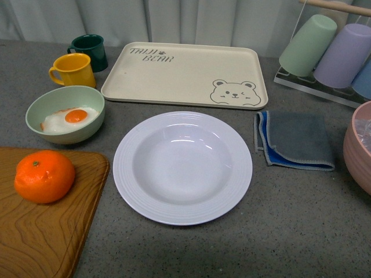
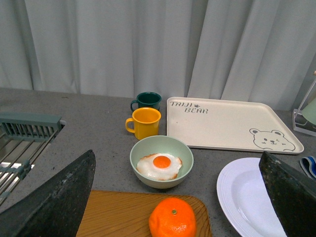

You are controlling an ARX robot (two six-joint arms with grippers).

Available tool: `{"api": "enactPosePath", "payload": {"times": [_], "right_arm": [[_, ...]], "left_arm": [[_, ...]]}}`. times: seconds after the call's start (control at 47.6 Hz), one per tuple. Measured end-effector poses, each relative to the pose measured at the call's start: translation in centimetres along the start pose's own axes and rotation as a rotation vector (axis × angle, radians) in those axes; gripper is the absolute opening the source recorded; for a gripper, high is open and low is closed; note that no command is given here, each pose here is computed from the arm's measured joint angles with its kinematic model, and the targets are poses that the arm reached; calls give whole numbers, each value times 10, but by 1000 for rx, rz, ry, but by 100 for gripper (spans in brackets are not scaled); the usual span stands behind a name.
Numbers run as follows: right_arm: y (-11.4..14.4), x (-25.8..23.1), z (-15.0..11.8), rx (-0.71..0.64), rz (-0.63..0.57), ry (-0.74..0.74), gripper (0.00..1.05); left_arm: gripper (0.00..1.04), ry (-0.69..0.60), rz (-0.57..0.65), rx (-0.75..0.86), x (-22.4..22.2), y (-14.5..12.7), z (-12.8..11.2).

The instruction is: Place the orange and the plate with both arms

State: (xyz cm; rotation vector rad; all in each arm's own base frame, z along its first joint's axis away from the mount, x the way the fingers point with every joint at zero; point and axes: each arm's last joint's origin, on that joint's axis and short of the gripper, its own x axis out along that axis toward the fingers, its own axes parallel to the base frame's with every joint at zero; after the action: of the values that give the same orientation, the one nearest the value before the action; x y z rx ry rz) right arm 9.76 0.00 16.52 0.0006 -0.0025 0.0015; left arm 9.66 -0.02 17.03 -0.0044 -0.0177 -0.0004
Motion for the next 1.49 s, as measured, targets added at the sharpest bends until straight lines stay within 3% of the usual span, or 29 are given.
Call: {"api": "enactPosePath", "payload": {"times": [1.49], "right_arm": [[0,0,0,0,0,0,95]], "left_arm": [[98,0,0,0,0,0,0]]}}
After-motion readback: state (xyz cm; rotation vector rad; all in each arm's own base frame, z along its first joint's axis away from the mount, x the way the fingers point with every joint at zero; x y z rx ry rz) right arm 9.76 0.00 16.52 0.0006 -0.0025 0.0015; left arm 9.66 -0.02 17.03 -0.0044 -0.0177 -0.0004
